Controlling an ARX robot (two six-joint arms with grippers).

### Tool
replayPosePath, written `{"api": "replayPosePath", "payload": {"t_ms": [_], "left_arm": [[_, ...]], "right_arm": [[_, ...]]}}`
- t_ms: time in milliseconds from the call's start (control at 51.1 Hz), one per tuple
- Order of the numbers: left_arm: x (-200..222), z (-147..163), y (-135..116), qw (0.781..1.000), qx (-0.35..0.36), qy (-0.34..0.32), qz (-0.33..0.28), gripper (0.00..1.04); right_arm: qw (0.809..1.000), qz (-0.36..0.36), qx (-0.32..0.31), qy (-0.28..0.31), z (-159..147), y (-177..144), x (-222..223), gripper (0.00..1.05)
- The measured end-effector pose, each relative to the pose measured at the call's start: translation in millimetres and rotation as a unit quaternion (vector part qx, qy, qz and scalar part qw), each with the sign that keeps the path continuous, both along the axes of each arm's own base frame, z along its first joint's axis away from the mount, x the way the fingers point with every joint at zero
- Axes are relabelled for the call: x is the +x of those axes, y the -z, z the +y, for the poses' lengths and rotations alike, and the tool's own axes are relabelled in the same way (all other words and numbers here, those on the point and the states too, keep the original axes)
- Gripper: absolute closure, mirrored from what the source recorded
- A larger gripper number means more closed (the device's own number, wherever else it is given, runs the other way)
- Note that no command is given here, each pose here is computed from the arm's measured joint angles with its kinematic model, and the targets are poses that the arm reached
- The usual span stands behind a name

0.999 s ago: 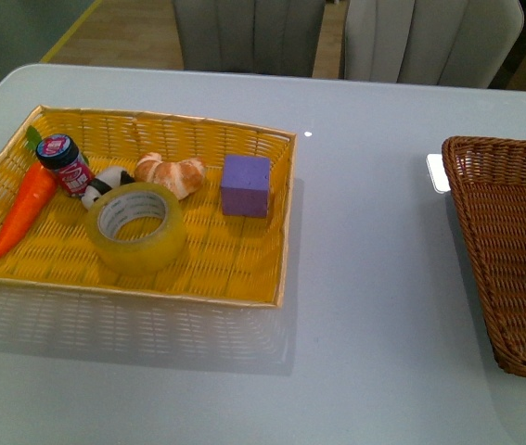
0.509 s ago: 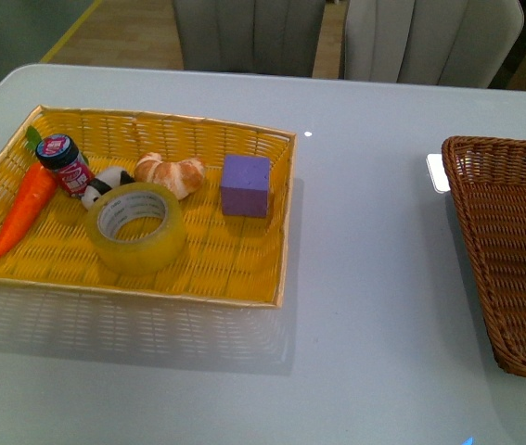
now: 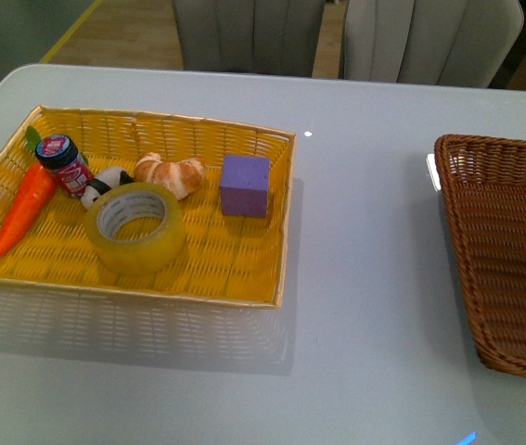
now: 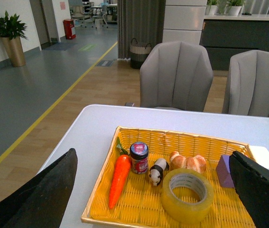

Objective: Move tape to another basket

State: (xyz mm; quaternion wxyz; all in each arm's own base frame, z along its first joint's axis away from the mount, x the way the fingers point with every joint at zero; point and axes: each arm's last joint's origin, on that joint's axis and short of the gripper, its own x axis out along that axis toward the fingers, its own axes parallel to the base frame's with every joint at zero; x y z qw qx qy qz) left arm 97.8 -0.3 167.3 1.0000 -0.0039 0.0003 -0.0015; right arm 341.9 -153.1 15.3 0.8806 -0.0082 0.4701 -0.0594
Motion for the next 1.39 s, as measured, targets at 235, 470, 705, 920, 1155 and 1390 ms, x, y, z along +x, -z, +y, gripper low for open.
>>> {"api": "replayPosePath", "payload": {"t_ms": [235,470,705,920,1155,1390], "left_arm": [[0.0,0.0,0.0,1.0,0.0,0.0,0.0,0.09],[0.0,0.0,0.0,1.0,0.0,0.0,0.0,0.09],[0.0,0.0,0.0,1.0,0.0,0.0,0.0,0.09],[0.0,0.0,0.0,1.0,0.0,0.0,0.0,0.09],[0.0,0.0,0.0,1.0,0.0,0.0,0.0,0.09],[0.0,0.0,0.0,1.0,0.0,0.0,0.0,0.09]], "right_arm": [[0.999,-0.014,0.035,-0.015,37.3,-7.5,-1.9,0.99],[0.997,-0.02,0.054,-0.048,76.3,-9.9,-2.0,1.01],[0.997,-0.01,0.053,-0.06,109.4,-4.6,-5.3,1.01],[0.997,0.002,0.058,-0.05,119.7,-8.2,-5.7,1.01],[0.997,0.015,0.061,-0.039,131.0,-9.9,-5.3,0.95],[0.998,0.01,0.049,-0.024,126.9,-10.4,-5.4,0.61]]}}
